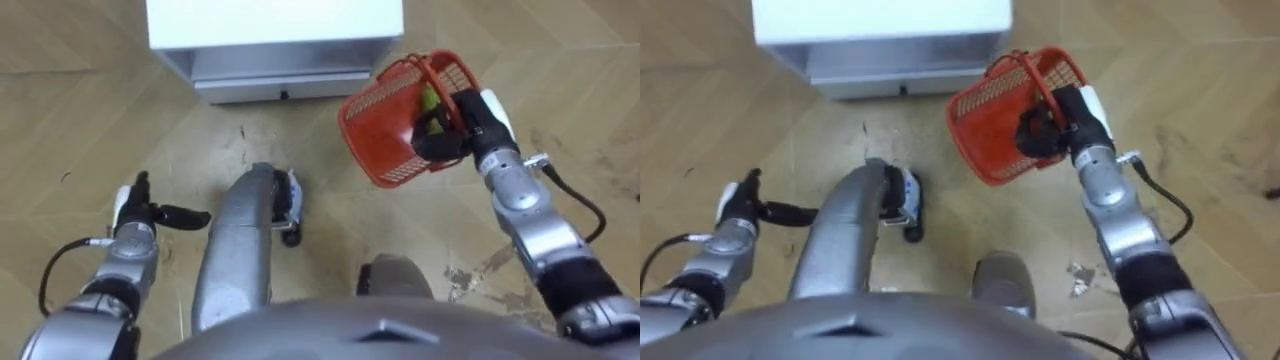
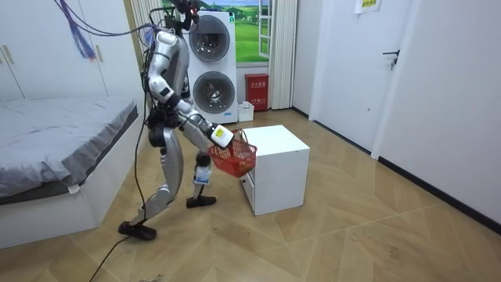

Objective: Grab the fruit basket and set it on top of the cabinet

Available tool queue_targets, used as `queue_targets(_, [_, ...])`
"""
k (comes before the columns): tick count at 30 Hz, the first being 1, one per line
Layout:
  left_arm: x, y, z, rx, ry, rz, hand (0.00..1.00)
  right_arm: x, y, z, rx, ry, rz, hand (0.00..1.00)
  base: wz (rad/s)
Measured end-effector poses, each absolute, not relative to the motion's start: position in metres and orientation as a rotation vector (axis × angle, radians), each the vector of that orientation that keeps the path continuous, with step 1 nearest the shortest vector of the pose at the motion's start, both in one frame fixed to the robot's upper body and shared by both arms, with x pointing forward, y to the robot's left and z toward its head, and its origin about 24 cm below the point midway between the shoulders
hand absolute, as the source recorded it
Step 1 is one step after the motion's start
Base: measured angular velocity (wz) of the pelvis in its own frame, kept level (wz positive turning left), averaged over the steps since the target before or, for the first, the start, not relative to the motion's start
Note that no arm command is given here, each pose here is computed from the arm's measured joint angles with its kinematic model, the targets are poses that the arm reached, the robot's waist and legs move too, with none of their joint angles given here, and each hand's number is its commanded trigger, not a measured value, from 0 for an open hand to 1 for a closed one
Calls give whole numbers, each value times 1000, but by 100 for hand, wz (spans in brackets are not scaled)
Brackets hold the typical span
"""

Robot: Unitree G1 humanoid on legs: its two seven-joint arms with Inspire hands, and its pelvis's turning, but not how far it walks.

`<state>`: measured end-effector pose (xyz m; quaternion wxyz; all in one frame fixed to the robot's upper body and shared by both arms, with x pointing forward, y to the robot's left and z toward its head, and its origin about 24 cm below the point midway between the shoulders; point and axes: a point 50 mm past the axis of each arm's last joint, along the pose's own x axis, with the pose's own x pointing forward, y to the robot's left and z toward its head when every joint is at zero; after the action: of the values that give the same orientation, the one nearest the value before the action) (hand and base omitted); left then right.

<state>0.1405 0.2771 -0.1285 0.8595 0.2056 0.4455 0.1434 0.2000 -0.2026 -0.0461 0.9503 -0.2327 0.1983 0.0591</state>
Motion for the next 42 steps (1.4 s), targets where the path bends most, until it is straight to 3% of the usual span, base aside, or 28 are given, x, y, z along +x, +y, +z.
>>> queue_targets(19, [49, 272, -150, 429, 1144, 257, 0, 171, -191, -26, -431, 363, 294, 100, 0])
queue_targets(35, [50, 272, -150, 495, 1163, 191, 0, 207, -172, 23, -432, 123, 401, 100, 3])
queue_targets(42, [86, 271, -144, 471, 1076, 224, 0, 215, -168, 27, -435, 91, 386, 100, 31])
